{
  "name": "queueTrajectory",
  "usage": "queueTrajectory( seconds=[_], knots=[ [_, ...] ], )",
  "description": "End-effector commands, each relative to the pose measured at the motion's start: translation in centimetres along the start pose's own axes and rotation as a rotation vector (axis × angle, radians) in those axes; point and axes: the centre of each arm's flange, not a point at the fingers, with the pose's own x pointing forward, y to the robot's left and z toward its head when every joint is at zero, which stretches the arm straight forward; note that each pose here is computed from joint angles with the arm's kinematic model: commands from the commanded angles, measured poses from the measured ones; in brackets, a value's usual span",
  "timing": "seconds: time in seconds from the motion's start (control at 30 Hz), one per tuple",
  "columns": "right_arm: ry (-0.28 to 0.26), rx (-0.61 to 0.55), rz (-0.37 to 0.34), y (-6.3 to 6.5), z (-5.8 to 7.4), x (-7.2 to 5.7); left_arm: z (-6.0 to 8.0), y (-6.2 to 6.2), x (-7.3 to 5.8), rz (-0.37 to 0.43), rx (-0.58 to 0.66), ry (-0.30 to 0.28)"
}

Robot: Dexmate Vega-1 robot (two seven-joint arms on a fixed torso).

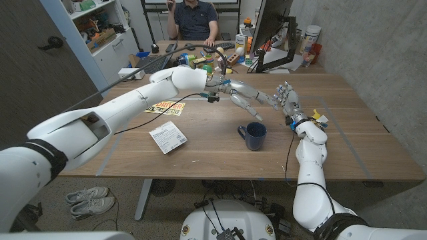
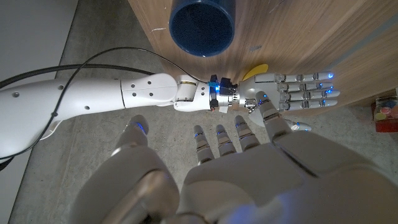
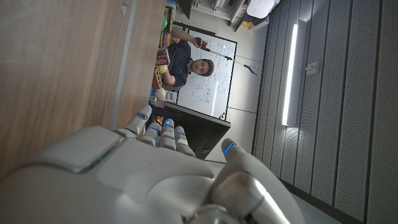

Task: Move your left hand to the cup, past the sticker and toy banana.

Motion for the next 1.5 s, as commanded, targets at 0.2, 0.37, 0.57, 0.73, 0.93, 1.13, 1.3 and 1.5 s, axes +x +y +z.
queueTrajectory(
  seconds=[0.2,0.37,0.57,0.73,0.93,1.13,1.3,1.5],
  knots=[
    [-0.006,0.0,-0.011,0.1,0.1,-0.6,0.4,-3.2,2.0,-0.098,0.026,-0.011],
    [-0.003,0.003,-0.015,0.0,0.0,-0.9,0.5,-4.3,2.7,-0.071,0.076,-0.008],
    [-0.001,0.001,-0.012,-0.1,0.1,-1.0,0.3,-4.7,3.1,-0.076,0.056,-0.007],
    [0.0,0.001,-0.01,-0.1,0.1,-1.0,0.2,-5.0,3.4,-0.087,0.045,-0.008],
    [0.001,0.001,-0.011,-0.1,0.1,-1.1,0.3,-5.5,3.8,-0.11,0.033,-0.012],
    [0.002,0.002,-0.012,-0.2,0.1,-1.2,0.4,-5.9,4.3,-0.161,0.035,-0.012],
    [0.004,0.004,-0.01,-0.2,0.0,-1.2,0.4,-6.0,4.5,-0.183,0.037,-0.012],
    [0.003,0.004,-0.005,-0.2,0.0,-1.1,0.4,-5.9,4.5,-0.179,0.039,-0.012]
  ],
)
